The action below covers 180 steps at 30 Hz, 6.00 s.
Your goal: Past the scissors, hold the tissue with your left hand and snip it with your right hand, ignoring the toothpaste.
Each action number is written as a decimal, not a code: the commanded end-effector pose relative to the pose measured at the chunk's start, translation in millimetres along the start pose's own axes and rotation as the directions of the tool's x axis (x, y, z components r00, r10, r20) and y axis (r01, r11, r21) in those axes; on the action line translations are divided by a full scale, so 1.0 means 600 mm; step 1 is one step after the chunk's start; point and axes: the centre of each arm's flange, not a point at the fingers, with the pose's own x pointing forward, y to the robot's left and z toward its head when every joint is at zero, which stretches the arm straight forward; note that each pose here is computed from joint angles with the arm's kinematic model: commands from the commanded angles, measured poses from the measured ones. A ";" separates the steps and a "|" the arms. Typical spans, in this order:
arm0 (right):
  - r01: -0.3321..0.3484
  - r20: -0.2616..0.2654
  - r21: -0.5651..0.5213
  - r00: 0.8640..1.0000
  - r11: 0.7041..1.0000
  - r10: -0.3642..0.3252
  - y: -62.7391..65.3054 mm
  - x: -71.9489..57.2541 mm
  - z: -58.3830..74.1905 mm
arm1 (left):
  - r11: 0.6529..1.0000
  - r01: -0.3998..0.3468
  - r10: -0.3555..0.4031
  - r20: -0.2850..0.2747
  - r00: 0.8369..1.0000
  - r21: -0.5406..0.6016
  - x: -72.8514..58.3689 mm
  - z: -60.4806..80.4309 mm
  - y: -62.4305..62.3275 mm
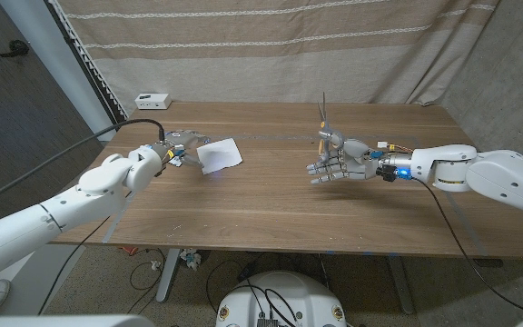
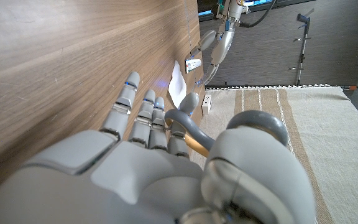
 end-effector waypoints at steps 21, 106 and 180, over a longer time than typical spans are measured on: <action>-0.016 0.012 0.002 1.000 1.000 0.016 0.005 0.008 0.002 | 0.996 0.079 -0.081 0.054 0.995 0.028 0.028 0.032 -0.030; -0.010 0.032 0.015 0.999 1.000 0.009 -0.001 0.020 0.004 | 0.898 -0.364 0.378 0.008 0.926 -0.249 -0.031 0.017 -0.080; -0.158 -0.153 -0.009 0.976 0.987 0.155 0.049 0.043 -0.024 | 0.614 -0.679 0.751 0.034 0.659 -0.401 0.006 0.037 -0.045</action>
